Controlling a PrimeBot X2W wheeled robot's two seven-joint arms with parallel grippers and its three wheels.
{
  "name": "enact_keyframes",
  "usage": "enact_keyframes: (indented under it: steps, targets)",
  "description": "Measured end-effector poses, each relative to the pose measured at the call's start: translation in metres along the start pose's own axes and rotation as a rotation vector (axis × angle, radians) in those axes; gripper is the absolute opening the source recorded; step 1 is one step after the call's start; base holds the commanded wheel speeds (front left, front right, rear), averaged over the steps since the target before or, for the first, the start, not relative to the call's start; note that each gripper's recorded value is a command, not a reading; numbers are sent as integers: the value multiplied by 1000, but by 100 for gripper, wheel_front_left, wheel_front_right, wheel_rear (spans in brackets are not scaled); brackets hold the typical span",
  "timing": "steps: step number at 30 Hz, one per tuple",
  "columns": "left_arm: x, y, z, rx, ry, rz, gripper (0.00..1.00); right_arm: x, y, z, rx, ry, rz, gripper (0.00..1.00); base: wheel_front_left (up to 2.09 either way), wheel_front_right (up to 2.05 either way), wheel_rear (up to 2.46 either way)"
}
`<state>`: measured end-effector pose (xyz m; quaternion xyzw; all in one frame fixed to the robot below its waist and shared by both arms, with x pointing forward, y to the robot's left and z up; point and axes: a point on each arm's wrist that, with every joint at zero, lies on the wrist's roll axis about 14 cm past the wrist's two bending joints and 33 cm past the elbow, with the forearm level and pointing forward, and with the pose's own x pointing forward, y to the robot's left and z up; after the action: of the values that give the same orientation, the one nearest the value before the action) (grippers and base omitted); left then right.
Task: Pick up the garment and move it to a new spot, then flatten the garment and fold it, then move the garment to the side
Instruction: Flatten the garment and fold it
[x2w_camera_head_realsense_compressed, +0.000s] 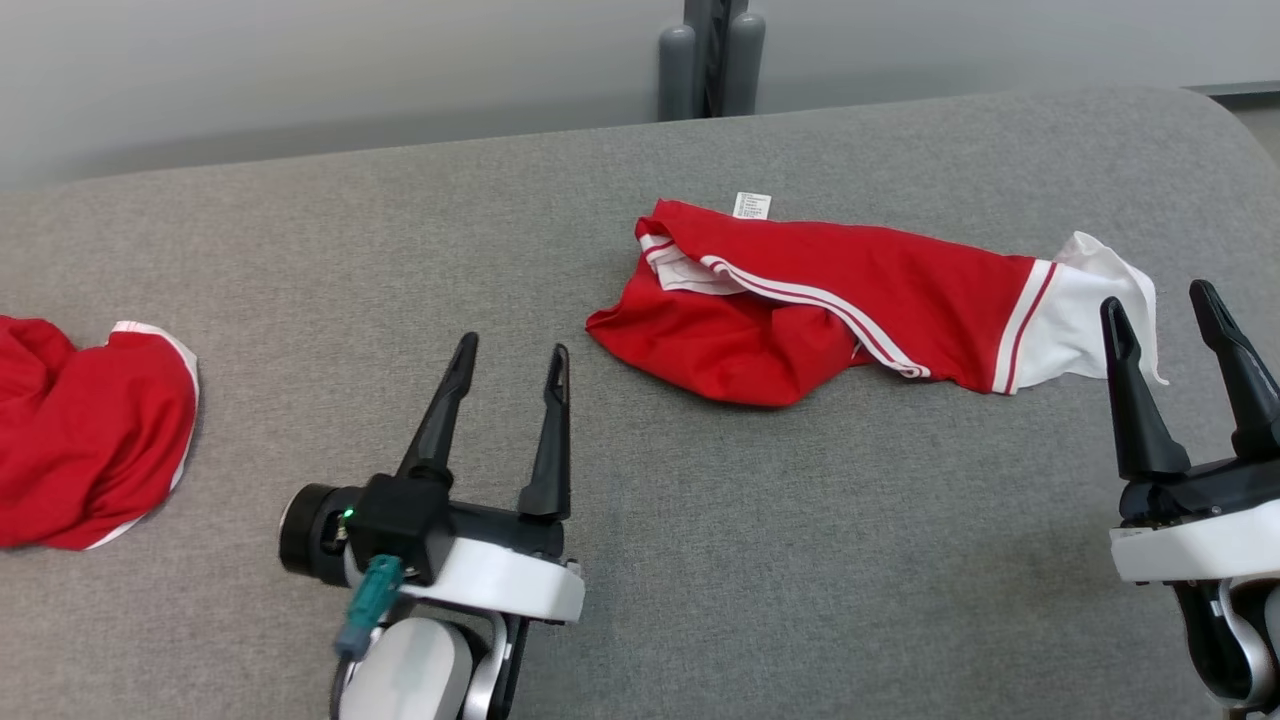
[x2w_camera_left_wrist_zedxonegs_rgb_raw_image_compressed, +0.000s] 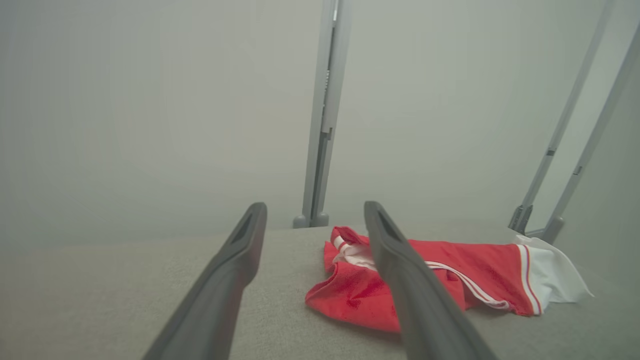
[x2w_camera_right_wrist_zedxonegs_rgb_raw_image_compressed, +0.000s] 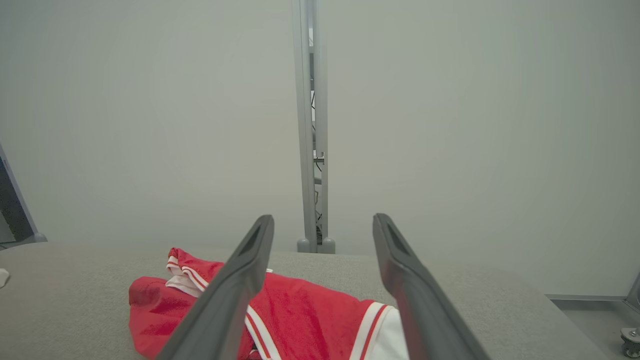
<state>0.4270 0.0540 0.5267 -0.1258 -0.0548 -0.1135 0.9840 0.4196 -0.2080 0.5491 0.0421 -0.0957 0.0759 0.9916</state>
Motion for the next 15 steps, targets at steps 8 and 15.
enact_keyframes:
  steps: [8, 15]
  targets:
    - [24, -47, -64, 285, 134, -272, 100, -13, -25, -7, 3, 28, -86, 100, 0, 0, 0]
    - [70, -74, -96, 543, 197, -442, 100, -27, -48, -14, 3, 59, -169, 100, 0, 0, 0]
